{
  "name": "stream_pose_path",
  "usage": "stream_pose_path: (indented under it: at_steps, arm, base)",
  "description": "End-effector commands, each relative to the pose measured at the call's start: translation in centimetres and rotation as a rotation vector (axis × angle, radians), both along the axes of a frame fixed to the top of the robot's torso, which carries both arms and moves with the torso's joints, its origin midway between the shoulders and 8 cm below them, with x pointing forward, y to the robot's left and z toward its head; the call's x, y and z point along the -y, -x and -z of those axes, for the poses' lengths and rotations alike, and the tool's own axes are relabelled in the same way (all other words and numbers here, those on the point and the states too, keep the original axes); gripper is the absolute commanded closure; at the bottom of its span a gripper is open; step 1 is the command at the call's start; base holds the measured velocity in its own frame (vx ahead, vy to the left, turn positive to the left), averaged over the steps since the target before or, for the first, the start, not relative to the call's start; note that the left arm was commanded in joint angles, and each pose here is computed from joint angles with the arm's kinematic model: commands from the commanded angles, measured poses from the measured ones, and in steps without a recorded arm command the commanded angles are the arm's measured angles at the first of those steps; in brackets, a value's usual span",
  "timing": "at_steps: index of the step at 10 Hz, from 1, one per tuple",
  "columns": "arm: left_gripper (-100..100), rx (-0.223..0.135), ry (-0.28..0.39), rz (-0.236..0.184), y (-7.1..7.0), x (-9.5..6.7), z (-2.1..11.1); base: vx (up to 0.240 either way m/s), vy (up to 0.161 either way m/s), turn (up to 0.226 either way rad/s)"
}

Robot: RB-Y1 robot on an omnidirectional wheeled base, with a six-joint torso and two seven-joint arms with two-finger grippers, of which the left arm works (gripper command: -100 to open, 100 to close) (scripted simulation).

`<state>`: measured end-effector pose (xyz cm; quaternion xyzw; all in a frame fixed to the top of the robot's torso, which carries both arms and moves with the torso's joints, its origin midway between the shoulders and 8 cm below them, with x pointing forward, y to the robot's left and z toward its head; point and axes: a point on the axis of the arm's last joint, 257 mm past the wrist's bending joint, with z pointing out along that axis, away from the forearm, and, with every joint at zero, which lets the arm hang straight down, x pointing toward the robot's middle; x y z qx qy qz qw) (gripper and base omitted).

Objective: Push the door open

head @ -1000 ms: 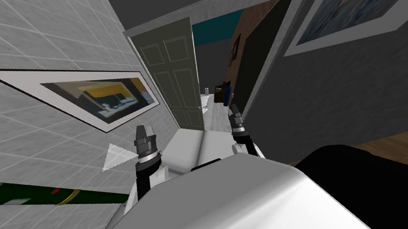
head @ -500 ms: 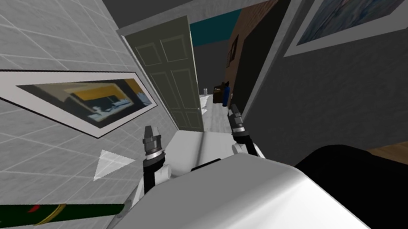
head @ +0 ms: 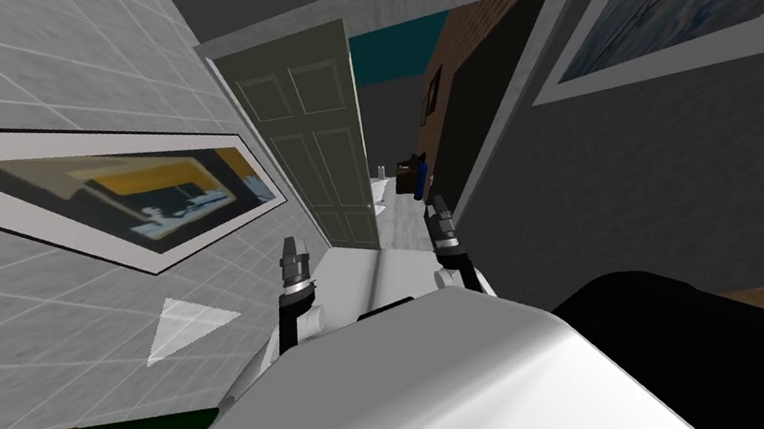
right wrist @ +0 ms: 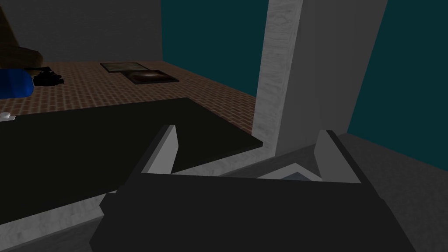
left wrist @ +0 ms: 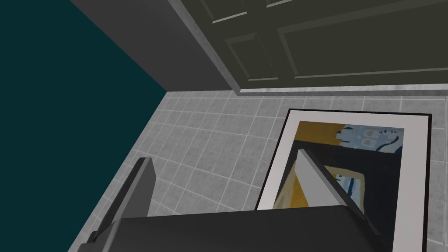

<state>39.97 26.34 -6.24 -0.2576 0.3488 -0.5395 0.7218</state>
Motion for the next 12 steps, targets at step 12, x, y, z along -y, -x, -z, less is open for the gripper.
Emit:
stream_pose_path:
  at_steps: [12]
  arm:
    - [-100,-0.204,0.097,0.081,-5.2,2.5,10.9]
  base:
    - [0.101,0.003,-0.071]
